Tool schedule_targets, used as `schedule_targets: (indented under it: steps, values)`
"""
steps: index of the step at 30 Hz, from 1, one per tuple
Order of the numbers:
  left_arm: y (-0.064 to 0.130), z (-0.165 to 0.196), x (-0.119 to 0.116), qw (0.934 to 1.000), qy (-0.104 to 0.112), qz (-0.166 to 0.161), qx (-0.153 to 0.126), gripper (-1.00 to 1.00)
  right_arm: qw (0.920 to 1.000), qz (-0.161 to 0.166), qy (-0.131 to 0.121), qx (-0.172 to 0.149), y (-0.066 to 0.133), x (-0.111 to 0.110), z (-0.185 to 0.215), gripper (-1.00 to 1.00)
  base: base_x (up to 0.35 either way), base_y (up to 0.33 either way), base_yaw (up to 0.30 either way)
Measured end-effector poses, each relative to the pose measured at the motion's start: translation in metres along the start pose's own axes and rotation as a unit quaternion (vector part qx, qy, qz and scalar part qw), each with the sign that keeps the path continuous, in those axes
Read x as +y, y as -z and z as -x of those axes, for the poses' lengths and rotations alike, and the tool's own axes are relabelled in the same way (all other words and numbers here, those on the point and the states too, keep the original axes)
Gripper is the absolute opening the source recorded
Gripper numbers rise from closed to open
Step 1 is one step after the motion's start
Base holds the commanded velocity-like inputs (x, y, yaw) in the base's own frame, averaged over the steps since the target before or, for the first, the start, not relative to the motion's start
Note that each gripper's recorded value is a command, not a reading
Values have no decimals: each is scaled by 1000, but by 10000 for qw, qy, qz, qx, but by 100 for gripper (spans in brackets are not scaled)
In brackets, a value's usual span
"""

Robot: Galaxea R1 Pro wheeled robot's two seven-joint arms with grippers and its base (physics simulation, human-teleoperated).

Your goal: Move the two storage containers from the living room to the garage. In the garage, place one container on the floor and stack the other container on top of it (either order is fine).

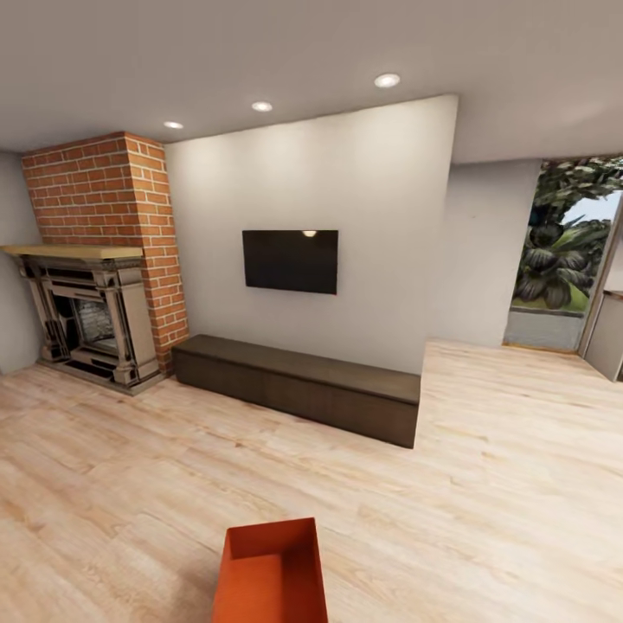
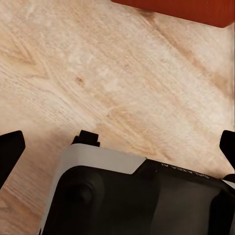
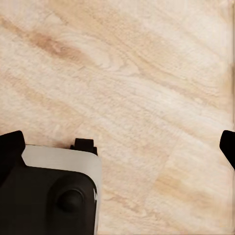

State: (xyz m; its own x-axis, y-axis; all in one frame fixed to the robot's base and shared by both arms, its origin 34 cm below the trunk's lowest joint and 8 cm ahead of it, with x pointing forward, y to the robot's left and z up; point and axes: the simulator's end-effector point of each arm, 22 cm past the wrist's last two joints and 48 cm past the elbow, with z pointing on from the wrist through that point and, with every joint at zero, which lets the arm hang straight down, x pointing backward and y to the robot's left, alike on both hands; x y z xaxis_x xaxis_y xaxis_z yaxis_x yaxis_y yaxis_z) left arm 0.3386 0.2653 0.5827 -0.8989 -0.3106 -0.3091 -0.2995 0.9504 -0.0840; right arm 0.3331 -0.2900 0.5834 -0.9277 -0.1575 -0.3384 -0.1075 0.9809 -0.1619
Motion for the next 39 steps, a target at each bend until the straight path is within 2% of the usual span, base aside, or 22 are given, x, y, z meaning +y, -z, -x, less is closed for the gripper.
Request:
schedule_targets:
  steps: [8, 21, 25, 35, 39]
  values:
    - [0, 0, 0, 10000, 7, 1, 0, 100, 10000, 36, -10, -15, 0, 6, 1, 100, 286, -100, 27]
    - [0, 2, 1, 10000, 13, 5, -49, 100, 10000, 16, -10, -18, 0, 3, 1, 100, 279, -4, 247]
    - [0, 2, 0, 10000, 14, 4, -56, 100, 10000, 18, -10, -17, 0, 4, 1, 100, 77, 0, 182]
    - [0, 4, -1, 10000, 40, 1, -80, 100, 10000, 3, 4, -6, 0, 1, 1, 100, 5, 4, 14]
    - [0, 4, -3, 10000, 50, -11, -80, 100, 10000, 25, 7, -11, 0, 1, 1, 100, 0, 205, 0]
